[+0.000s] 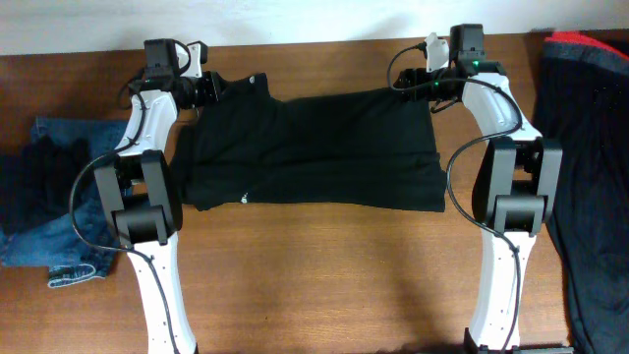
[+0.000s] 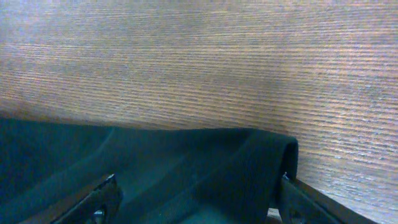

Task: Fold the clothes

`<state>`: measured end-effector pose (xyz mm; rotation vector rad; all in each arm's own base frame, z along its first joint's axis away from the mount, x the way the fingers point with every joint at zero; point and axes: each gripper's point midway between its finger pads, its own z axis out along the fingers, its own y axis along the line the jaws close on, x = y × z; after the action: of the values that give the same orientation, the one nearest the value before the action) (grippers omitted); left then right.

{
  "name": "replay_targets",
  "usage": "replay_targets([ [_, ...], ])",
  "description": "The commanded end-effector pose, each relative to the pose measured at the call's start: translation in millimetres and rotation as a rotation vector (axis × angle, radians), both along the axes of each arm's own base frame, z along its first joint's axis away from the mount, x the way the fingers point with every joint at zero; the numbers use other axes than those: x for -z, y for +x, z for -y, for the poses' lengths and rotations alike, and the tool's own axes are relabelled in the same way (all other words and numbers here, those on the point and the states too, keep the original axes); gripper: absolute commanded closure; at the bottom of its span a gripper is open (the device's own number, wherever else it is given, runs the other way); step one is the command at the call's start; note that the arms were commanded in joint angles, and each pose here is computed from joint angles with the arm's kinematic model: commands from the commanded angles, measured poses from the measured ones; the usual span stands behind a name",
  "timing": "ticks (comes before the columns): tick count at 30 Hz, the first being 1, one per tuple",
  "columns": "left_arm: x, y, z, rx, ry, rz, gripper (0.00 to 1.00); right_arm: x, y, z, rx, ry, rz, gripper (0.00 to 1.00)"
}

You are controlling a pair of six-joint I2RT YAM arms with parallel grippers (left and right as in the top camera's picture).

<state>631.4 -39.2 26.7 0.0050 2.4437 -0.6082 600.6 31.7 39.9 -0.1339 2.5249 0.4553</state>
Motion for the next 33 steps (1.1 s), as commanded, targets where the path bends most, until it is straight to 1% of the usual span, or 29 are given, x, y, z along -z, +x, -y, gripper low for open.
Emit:
replay_targets([
  [1,4,2,3,0.013,0.002,0.005,0.71,7,5,0,0.003,-0.003,0.004,0.27],
  [2,4,2,4,0.013,0.002,0.005,0.76,8,6,0,0.003,-0.003,0.005,0.35],
  [3,4,2,4,0.013,0.002,0.005,0.78,9,6,0,0.003,-0.003,0.005,0.43],
  [4,4,2,4,0.013,0.002,0.005,0.80,10,6,0,0.004,-0.003,0.004,0.53],
  [5,4,2,4,0.013,0.002,0.005,0.82,10,6,0,0.004,-0.004,0.004,0.59],
  [6,4,2,4,0.013,0.002,0.005,0.83,10,6,0,0.003,-0.003,0.005,0.68],
  [7,4,2,4,0.013,0.002,0.005,0.83,10,6,0,0.003,-0.003,0.005,0.73],
  [10,5,1,4,0.013,0.001,0.000,0.83,10,6,2,0.007,-0.003,0.002,0.80],
  [11,5,1,4,0.013,0.001,-0.004,0.84,11,5,3,0.011,-0.002,-0.004,0.84],
  [13,7,-2,4,0.014,-0.001,-0.021,0.91,12,2,7,0.033,0.009,-0.024,0.92],
  [16,6,-9,8,0.033,-0.032,-0.046,0.99,8,-3,16,0.063,0.019,-0.051,0.96],
  [22,-21,-18,11,0.053,-0.041,-0.066,1.00,-22,-24,42,0.124,0.033,-0.106,0.96],
  [25,-50,-24,11,0.052,-0.040,-0.055,1.00,-41,-40,51,0.144,0.036,-0.139,0.96],
  [31,-98,-33,5,0.040,-0.034,-0.017,1.00,-62,-61,49,0.146,0.041,-0.186,0.96],
  [33,-106,-37,2,0.035,-0.034,-0.022,0.99,-66,-70,48,0.146,0.042,-0.213,0.96],
])
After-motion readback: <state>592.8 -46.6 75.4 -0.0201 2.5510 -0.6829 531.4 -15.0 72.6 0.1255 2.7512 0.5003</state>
